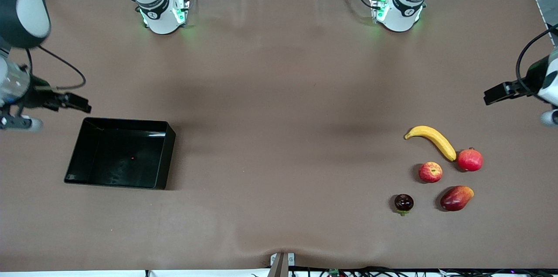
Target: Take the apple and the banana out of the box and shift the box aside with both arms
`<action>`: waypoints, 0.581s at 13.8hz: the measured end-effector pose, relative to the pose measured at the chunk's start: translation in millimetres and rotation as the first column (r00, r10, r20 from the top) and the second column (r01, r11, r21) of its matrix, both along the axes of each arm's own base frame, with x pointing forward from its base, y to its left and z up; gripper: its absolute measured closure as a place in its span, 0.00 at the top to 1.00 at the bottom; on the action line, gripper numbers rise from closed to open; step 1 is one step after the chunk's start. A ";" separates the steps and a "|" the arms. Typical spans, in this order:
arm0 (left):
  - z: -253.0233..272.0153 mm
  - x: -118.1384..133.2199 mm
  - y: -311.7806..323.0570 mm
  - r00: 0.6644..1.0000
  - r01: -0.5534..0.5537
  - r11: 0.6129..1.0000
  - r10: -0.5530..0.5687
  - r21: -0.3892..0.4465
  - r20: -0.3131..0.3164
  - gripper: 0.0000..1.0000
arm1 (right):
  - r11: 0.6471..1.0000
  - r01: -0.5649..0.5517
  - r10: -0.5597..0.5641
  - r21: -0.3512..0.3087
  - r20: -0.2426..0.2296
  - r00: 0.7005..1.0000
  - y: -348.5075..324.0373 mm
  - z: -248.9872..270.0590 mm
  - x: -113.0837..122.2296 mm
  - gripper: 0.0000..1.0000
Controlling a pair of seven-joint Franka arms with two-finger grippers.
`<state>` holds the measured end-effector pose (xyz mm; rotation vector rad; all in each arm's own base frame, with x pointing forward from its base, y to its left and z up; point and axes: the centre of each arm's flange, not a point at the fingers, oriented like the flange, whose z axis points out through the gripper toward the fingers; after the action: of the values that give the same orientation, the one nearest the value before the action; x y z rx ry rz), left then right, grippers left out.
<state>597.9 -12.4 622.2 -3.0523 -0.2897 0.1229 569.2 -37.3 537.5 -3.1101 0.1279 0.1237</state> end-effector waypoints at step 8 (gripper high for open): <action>32.2 -35.0 -4.3 0.999 0.040 0.999 -0.040 0.002 0.027 1.00 | 0.994 -0.113 0.113 0.002 0.014 0.993 19.5 81.1 -32.7 1.00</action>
<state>562.8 -16.6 654.4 -3.0586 -0.2300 0.0788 536.5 -17.8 618.6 -3.1141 -0.0496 0.1040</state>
